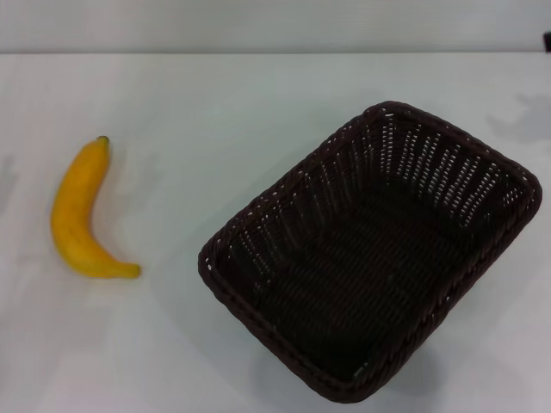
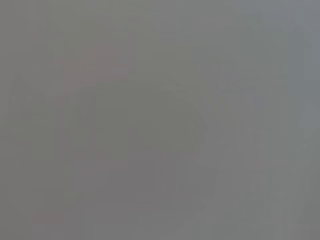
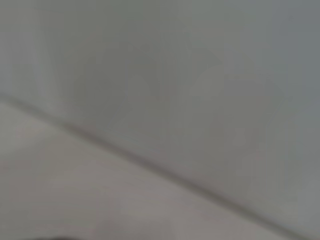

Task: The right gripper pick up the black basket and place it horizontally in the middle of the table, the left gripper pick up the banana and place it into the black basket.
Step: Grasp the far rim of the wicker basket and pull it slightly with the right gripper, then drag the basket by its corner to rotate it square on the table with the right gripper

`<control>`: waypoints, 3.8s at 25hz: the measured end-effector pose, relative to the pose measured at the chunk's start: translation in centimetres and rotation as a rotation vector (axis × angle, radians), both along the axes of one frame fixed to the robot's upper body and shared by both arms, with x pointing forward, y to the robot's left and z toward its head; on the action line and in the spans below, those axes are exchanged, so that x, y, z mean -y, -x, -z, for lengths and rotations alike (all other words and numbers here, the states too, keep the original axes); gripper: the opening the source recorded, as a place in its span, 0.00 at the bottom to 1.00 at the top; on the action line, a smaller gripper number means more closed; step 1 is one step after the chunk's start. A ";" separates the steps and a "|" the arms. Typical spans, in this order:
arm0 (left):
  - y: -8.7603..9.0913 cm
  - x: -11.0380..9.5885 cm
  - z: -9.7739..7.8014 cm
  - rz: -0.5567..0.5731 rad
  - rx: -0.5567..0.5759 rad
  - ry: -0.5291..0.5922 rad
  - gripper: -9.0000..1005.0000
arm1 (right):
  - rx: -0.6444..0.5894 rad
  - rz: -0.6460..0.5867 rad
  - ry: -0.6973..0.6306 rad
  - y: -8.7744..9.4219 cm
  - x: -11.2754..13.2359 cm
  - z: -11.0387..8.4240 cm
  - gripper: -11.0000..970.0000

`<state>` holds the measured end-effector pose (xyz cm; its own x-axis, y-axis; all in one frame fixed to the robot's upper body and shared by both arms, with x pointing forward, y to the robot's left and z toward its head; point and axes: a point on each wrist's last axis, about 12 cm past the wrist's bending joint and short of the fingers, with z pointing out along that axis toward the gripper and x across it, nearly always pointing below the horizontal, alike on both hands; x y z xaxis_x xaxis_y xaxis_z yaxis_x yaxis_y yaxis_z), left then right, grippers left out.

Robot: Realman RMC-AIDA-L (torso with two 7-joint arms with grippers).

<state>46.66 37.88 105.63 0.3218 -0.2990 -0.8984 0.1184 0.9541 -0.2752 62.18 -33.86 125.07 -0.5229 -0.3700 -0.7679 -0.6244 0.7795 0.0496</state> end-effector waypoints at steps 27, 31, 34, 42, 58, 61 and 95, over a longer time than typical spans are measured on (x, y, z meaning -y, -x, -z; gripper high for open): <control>2.1 0.0 0.6 -0.005 0.001 -0.006 0.88 | -0.456 -0.161 0.362 -2.8 -13.9 1.2 0.71; 2.1 0.0 0.6 -0.004 0.001 -0.007 0.88 | -0.464 -0.150 0.386 -3.0 -14.8 2.0 0.71; 2.0 0.1 0.6 0.000 0.002 -0.007 0.88 | -0.470 -0.144 0.417 -3.2 -15.4 2.8 0.71; 1.7 0.1 0.6 0.001 -0.003 -0.007 0.88 | -0.505 -0.158 0.467 -3.3 -16.5 4.5 0.71; 1.6 0.1 0.5 -0.005 0.002 -0.017 0.88 | -0.509 -0.165 0.533 -3.2 -17.8 4.6 0.39; 1.5 0.1 0.5 -0.007 0.003 -0.018 0.88 | -0.516 -0.148 0.528 -3.2 -17.9 4.6 0.27; -1.8 0.8 -1.2 -0.049 0.069 -0.139 0.88 | -0.759 0.423 0.006 -1.2 -9.6 3.2 0.17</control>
